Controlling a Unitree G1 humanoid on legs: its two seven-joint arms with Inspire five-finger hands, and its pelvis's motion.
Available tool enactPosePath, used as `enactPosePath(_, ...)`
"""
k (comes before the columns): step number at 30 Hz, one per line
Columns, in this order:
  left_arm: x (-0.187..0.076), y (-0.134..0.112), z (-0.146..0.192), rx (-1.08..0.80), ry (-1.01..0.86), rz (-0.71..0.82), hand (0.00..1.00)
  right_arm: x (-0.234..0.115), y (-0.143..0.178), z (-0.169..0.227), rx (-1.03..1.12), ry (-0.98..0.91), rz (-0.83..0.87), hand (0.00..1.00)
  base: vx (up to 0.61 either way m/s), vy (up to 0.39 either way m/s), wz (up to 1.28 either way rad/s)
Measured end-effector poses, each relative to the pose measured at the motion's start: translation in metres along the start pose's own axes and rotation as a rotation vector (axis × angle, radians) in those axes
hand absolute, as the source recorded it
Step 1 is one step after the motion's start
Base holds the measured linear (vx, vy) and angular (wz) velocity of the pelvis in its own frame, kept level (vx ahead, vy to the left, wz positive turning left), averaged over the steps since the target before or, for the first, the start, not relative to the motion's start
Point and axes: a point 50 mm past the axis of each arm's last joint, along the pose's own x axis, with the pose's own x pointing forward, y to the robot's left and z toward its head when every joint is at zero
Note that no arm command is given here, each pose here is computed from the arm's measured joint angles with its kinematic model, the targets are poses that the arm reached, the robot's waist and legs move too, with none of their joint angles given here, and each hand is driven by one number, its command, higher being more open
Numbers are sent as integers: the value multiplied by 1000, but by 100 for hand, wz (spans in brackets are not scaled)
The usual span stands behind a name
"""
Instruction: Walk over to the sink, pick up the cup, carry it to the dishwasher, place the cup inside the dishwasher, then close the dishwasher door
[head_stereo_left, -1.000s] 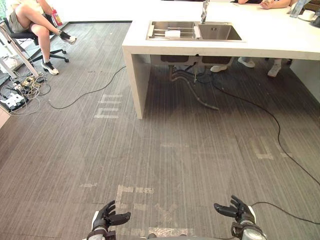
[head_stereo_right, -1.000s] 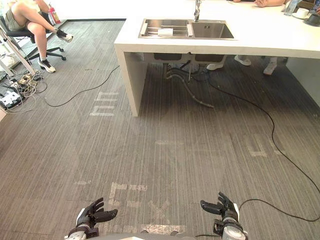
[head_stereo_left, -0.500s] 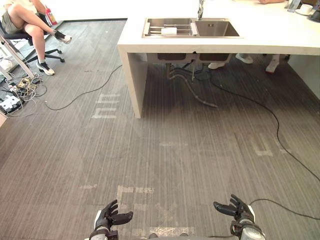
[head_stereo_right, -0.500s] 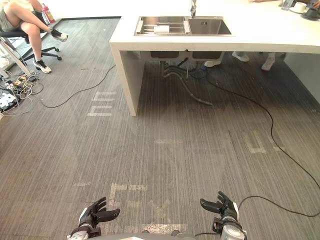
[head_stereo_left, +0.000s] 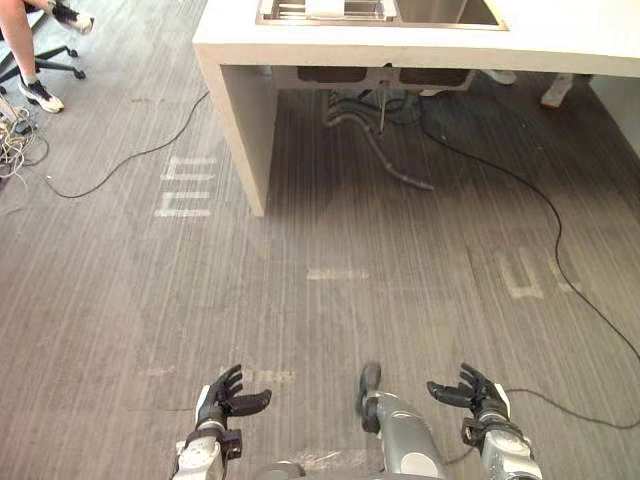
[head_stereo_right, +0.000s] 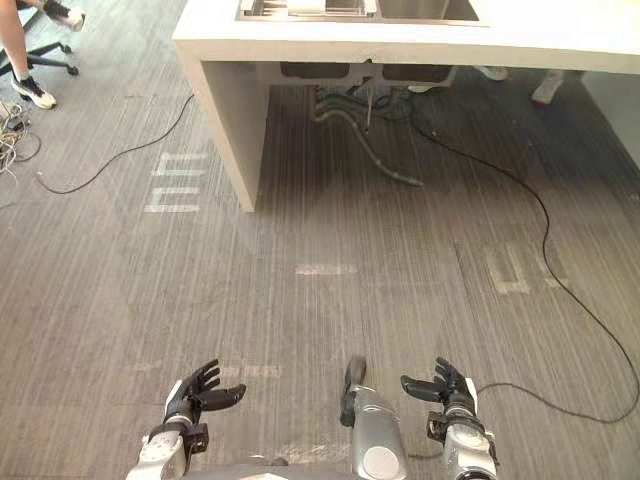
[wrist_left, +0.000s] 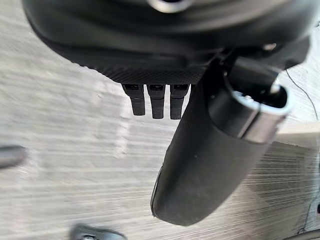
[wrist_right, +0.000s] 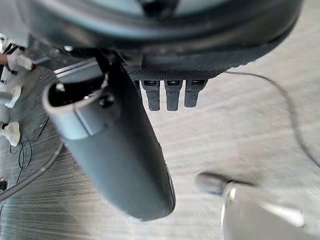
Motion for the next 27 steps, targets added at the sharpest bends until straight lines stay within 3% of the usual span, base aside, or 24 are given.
enactPosePath(7, -4, -13, 7, -46, -48, -29, 90, -1, 13, -3, 23, 5, 31, 90, 634, -354, 5)
enactPosePath(14, -25, -33, 95, -177, -451, -94, 90, 0, 9, 1, 38, -17, 0, 90, 472, -37, -7)
enactPosePath(20, -77, -30, 163, -206, -839, -39, 90, -9, 8, -24, 30, 57, -1, 90, 539, 208, -21)
enactPosePath(27, -130, 1, 202, -185, -1155, 224, 90, -13, 38, -27, 2, 55, 110, 90, 575, 126, 2)
